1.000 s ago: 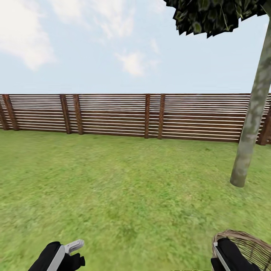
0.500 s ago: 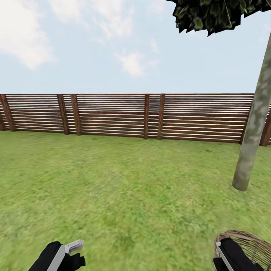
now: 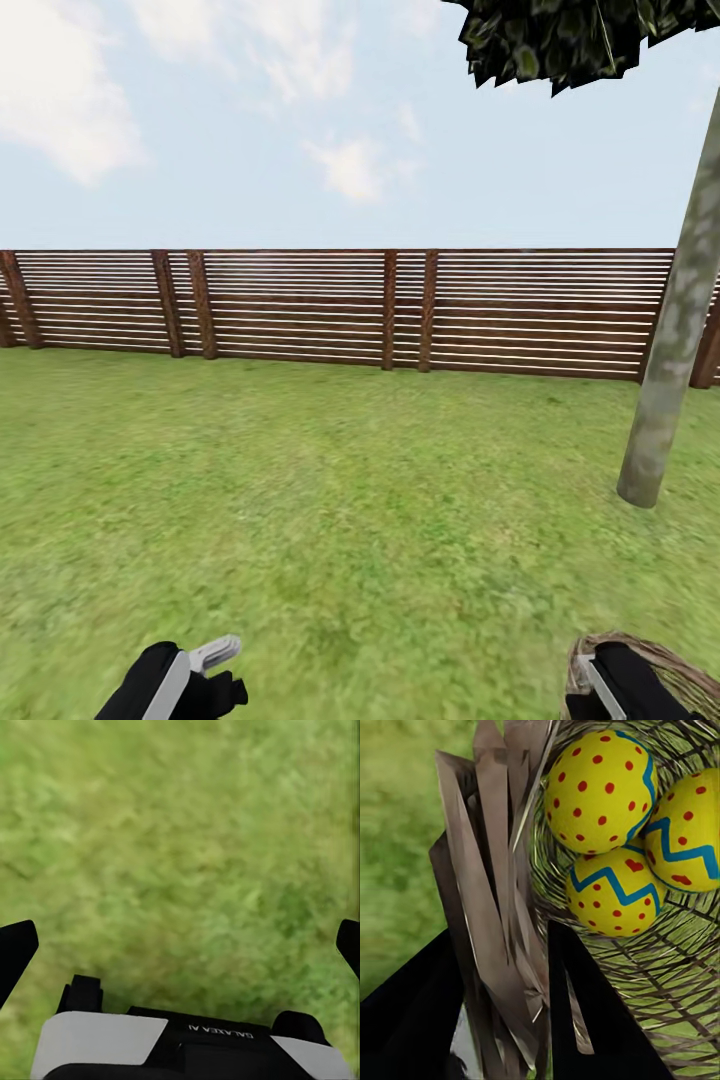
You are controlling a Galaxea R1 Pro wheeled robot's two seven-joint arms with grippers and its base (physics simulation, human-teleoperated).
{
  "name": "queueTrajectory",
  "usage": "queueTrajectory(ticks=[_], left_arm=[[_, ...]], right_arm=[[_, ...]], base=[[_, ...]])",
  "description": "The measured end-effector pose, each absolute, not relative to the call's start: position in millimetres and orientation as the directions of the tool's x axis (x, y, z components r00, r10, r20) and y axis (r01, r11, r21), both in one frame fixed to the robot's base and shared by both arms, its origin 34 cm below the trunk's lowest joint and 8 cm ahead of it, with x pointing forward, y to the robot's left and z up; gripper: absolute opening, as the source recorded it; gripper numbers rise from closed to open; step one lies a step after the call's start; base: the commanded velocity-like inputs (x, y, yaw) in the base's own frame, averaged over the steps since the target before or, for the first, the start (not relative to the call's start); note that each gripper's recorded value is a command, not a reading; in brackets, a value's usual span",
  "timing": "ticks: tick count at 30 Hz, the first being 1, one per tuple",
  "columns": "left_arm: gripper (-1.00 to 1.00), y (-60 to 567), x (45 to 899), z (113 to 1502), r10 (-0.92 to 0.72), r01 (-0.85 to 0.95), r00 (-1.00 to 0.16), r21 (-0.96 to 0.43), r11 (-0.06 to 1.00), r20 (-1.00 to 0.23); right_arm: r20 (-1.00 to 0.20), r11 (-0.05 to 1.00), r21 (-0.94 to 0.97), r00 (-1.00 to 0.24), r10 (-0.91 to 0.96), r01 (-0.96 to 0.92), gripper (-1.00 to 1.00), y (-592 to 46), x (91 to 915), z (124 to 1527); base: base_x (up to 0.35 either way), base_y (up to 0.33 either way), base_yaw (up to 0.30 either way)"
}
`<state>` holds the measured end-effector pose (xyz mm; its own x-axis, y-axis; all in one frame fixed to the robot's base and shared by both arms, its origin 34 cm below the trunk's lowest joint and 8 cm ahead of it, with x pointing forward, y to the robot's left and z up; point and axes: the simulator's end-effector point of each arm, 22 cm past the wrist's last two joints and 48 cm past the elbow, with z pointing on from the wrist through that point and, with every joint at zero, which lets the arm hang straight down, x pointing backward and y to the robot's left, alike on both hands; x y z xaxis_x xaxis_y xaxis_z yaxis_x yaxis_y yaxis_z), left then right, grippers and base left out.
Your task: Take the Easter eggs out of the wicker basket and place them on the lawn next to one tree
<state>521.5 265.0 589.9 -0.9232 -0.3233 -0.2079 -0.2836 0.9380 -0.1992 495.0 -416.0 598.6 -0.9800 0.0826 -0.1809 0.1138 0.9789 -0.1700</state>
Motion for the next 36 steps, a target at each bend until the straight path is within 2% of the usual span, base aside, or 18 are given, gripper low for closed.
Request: queueTrajectory(ticks=[5, 9, 13, 17, 20, 27, 36], left_arm=[[1.00, 263.5, 520.9, 590.0, -0.323, -0.283, -0.923, -0.202, 0.938, -0.207], [1.00, 262.7, 520.6, 589.7, -0.323, -0.283, -0.924, -0.202, 0.938, -0.205], [1.00, 261.9, 520.5, 589.5, -0.323, -0.283, -0.924, -0.203, 0.937, -0.204], [1.00, 260.9, 520.7, 589.8, -0.322, -0.281, -0.924, -0.204, 0.938, -0.205], [1.00, 260.7, 520.7, 590.0, -0.320, -0.280, -0.925, -0.204, 0.938, -0.206], [1.00, 260.7, 520.7, 590.0, -0.320, -0.279, -0.925, -0.203, 0.938, -0.206], [1.00, 259.4, 520.9, 590.6, -0.318, -0.277, -0.925, -0.204, 0.939, -0.207]], right_arm=[[-0.157, 0.944, -0.329, -0.988, -0.015, 0.038, -1.00, -448.4, 492.5, 607.6], [-0.177, 0.969, -0.233, -0.983, 0.045, 0.087, -1.00, -430.3, 494.4, 602.6], [-0.167, 0.953, -0.297, -0.986, 0.007, 0.057, -1.00, -443.6, 493.5, 606.5], [-0.178, 0.965, -0.247, -0.983, 0.039, 0.083, -1.00, -434.9, 494.5, 604.4], [-0.171, 0.953, -0.296, -0.985, 0.013, 0.064, -1.00, -445.6, 494.0, 607.9], [-0.182, 0.955, -0.282, -0.983, 0.035, 0.087, -1.00, -448.6, 494.9, 609.6], [-0.193, 0.953, -0.274, -0.978, 0.078, 0.130, -1.00, -457.5, 493.4, 612.6]], base=[[0.338, 0.000, 0.000], [0.345, 0.000, 0.000], [0.345, 0.000, -0.023], [0.345, 0.000, -0.184], [0.345, 0.000, -0.034], [0.345, 0.000, -0.001], [0.345, 0.000, -0.219]])
